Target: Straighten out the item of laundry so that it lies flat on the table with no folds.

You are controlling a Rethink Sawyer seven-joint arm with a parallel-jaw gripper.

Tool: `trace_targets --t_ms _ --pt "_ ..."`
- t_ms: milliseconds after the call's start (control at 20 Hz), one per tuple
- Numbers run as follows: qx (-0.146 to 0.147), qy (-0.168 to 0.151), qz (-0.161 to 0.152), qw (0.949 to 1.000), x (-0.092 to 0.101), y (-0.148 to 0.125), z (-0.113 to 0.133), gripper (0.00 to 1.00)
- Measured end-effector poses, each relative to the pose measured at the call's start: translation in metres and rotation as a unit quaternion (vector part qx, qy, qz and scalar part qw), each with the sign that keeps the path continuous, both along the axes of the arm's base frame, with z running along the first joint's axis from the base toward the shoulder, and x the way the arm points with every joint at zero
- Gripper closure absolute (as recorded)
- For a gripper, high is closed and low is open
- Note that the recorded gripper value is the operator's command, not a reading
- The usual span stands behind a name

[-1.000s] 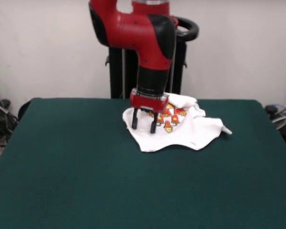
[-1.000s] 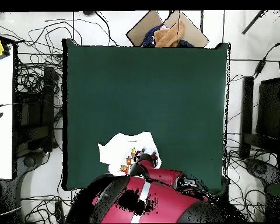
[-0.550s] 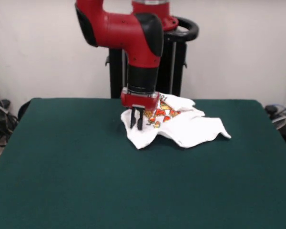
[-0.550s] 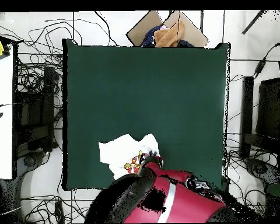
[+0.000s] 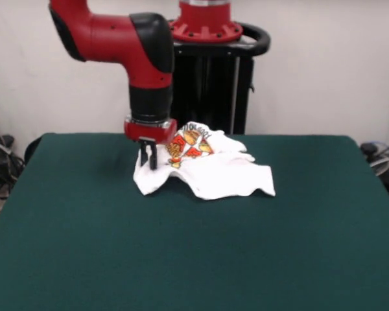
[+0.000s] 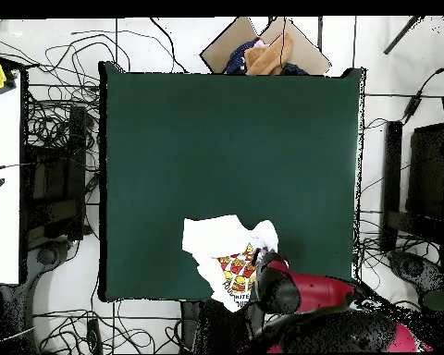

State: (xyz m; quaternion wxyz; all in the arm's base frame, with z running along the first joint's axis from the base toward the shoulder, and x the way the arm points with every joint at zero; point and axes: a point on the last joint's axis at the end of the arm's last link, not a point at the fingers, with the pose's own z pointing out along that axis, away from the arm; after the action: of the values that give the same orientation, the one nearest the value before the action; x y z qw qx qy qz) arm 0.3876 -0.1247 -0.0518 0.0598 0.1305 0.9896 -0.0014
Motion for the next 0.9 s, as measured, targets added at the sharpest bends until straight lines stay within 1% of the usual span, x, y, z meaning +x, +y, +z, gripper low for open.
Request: trace_targets --t_ms 50,100,200,450,500,650,750,850,900 --pt "0.002 0.0 0.0 1.0 0.0002 -0.0024 -0.0003 1.0" --pt "0.009 -0.002 0.007 0.9999 0.0001 -0.0042 -0.0006 1.0" --pt "0.01 -0.002 0.011 0.9999 -0.0002 -0.0049 -0.0005 1.0" --pt "0.009 -0.007 0.039 0.9992 -0.0015 -0.0053 -0.0006 1.0" --pt "0.006 -0.009 0.058 0.9982 -0.0023 -0.0052 -0.0007 1.0" --pt "0.003 -0.012 0.077 0.997 -0.0024 -0.005 -0.0007 1.0" --pt "0.001 -0.011 0.097 0.9952 -0.0022 -0.005 -0.0007 1.0" --pt "-0.001 -0.003 0.113 0.9936 -0.0006 -0.0051 -0.0005 1.0" --pt "-0.004 0.009 0.118 0.993 0.0032 -0.0054 -0.0001 1.0"
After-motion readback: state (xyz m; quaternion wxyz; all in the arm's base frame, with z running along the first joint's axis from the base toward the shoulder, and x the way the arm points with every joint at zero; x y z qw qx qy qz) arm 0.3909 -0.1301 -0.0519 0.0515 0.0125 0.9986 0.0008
